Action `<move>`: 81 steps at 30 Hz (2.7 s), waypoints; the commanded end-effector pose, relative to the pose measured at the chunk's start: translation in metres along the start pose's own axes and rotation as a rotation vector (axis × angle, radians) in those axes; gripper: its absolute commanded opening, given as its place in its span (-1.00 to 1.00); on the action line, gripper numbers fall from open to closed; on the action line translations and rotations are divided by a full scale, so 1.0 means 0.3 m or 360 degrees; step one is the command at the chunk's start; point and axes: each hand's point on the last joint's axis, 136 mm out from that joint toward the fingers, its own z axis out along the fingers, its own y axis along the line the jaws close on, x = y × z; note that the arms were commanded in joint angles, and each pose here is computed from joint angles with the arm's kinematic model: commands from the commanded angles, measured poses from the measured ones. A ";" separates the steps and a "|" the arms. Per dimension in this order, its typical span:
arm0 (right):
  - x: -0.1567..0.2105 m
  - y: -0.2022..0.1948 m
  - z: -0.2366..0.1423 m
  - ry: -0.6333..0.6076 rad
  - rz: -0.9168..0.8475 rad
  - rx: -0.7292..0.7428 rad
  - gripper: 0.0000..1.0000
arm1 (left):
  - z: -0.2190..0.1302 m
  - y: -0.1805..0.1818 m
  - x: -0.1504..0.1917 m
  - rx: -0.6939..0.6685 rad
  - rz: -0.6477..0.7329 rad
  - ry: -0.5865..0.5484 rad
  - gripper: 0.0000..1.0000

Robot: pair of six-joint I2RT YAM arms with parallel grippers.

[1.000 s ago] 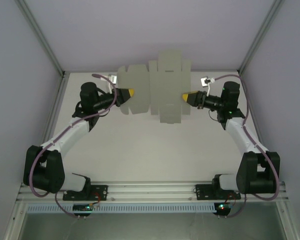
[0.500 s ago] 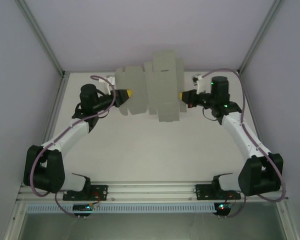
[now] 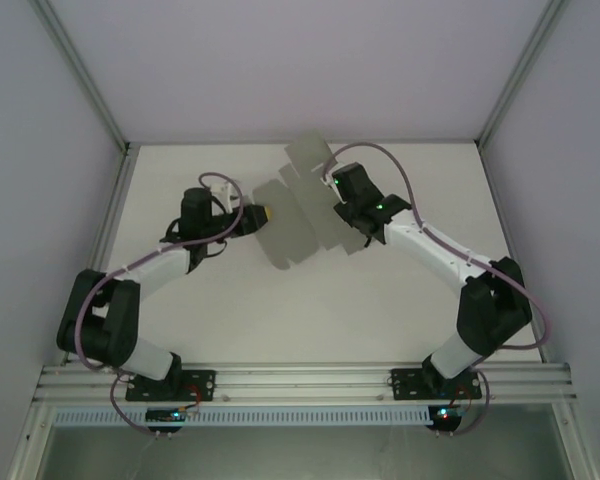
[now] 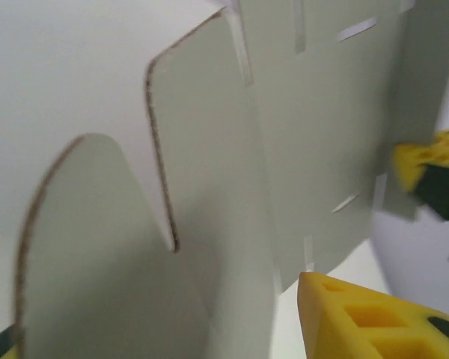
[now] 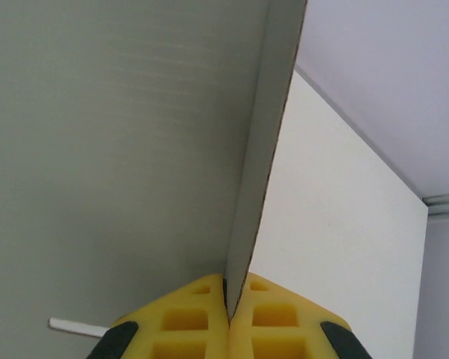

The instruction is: Assemble paper box

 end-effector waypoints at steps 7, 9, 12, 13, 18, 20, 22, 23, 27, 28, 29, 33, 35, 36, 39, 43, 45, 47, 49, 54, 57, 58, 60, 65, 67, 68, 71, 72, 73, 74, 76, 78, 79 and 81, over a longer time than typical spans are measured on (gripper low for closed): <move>0.062 0.105 0.054 -0.0047 -0.0481 -0.0137 -1.00 | -0.045 0.202 0.120 -0.0424 -0.0027 0.0133 1.00; 0.041 0.063 0.067 -0.0079 -0.0587 0.0024 -1.00 | -0.067 0.211 0.108 -0.0485 0.0007 0.0129 0.99; -0.015 0.030 0.075 -0.0217 -0.0695 0.0210 -1.00 | -0.089 0.181 0.054 -0.0511 0.0069 0.0122 0.99; -0.039 0.020 0.072 -0.0274 -0.0747 0.0281 -1.00 | -0.093 0.156 0.023 -0.0493 0.0092 0.0102 0.99; -0.133 0.035 0.066 -0.0504 -0.1074 0.0568 -1.00 | -0.090 0.046 -0.125 -0.0425 0.0179 -0.0001 0.99; -0.153 0.045 0.071 -0.0547 -0.1145 0.0629 -1.00 | -0.079 0.011 -0.174 -0.0401 0.0188 -0.0001 0.99; -0.159 0.072 0.083 -0.0560 -0.1215 0.0613 -1.00 | -0.062 -0.044 -0.213 -0.0313 0.0199 0.0009 0.99; -0.171 0.081 0.080 -0.0586 -0.1221 0.0611 -1.00 | -0.053 -0.074 -0.229 -0.0258 0.0206 0.0017 0.99; -0.213 0.092 0.073 -0.0658 -0.1194 0.0602 -1.00 | -0.020 -0.164 -0.288 -0.0078 0.0217 0.0017 0.99; -0.214 0.094 0.079 -0.0657 -0.1196 0.0601 -1.00 | -0.008 -0.176 -0.298 -0.0043 0.0205 0.0017 0.99; -0.215 0.096 0.085 -0.0654 -0.1208 0.0608 -1.00 | 0.006 -0.183 -0.303 -0.0008 0.0197 0.0030 0.99; -0.210 0.090 0.104 -0.0623 -0.1241 0.0681 -1.00 | 0.071 -0.208 -0.299 0.0129 0.0175 0.0128 0.99; -0.201 0.094 0.112 -0.0614 -0.1239 0.0672 -1.00 | 0.094 -0.214 -0.294 0.0168 0.0182 0.0164 0.99; -0.198 0.097 0.113 -0.0614 -0.1225 0.0662 -1.00 | 0.104 -0.222 -0.293 0.0191 0.0199 0.0176 0.99; -0.185 0.109 0.120 -0.0604 -0.1208 0.0615 -1.00 | 0.118 -0.222 -0.302 0.0164 0.0232 0.0189 0.99; -0.174 0.116 0.130 -0.0587 -0.1220 0.0605 -1.00 | 0.121 -0.216 -0.325 0.0070 0.0289 0.0179 0.99; -0.177 0.120 0.133 -0.0585 -0.1221 0.0609 -1.00 | 0.108 -0.213 -0.346 -0.0007 0.0335 0.0169 0.99; -0.175 0.118 0.138 -0.0576 -0.1214 0.0618 -1.00 | 0.092 -0.229 -0.364 -0.0039 0.0391 0.0151 0.99; -0.172 0.124 0.140 -0.0574 -0.1206 0.0612 -1.00 | 0.094 -0.244 -0.362 -0.0022 0.0395 0.0166 0.99; -0.186 0.118 0.130 -0.0579 -0.1134 0.0611 -1.00 | 0.142 -0.274 -0.287 0.0093 0.0345 0.0321 0.97; -0.191 0.105 0.127 -0.0571 -0.1095 0.0628 -1.00 | 0.164 -0.270 -0.243 0.0118 0.0300 0.0376 0.88; -0.194 0.099 0.127 -0.0572 -0.1076 0.0641 -1.00 | 0.170 -0.264 -0.224 0.0125 0.0276 0.0399 0.85; -0.197 0.090 0.126 -0.0579 -0.1049 0.0667 -1.00 | 0.175 -0.253 -0.196 0.0134 0.0247 0.0427 0.79; -0.198 0.091 0.138 -0.0577 -0.0959 0.0649 -1.00 | 0.187 -0.244 -0.155 0.0196 0.0149 0.0461 0.54; -0.212 0.079 0.130 -0.0592 -0.0897 0.0667 -1.00 | 0.194 -0.244 -0.142 0.0227 0.0113 0.0474 0.53; -0.214 0.078 0.129 -0.0598 -0.0872 0.0669 -1.00 | 0.198 -0.239 -0.138 0.0225 0.0093 0.0480 0.54; -0.212 0.105 0.116 -0.0655 -0.0841 0.0620 -1.00 | 0.213 -0.221 -0.130 0.0223 0.0059 0.0476 0.53; -0.207 0.122 0.116 -0.0667 -0.0850 0.0589 -1.00 | 0.218 -0.220 -0.128 0.0232 0.0042 0.0480 0.53; -0.201 0.142 0.118 -0.0674 -0.0868 0.0556 -1.00 | 0.222 -0.221 -0.128 0.0244 0.0028 0.0487 0.52; -0.196 0.152 0.122 -0.0669 -0.0881 0.0540 -1.00 | 0.223 -0.221 -0.133 0.0244 0.0021 0.0483 0.52; -0.187 0.157 0.132 -0.0656 -0.0897 0.0539 -1.00 | 0.208 -0.246 -0.147 0.0263 0.0053 0.0460 0.52; -0.182 0.146 0.129 -0.0657 -0.0910 0.0566 -1.00 | 0.177 -0.260 -0.171 0.0215 0.0126 0.0415 0.54; -0.180 0.140 0.126 -0.0661 -0.0906 0.0573 -1.00 | 0.159 -0.267 -0.191 0.0179 0.0168 0.0378 0.57; -0.177 0.140 0.117 -0.0666 -0.0914 0.0560 -1.00 | 0.125 -0.273 -0.222 0.0111 0.0243 0.0317 0.60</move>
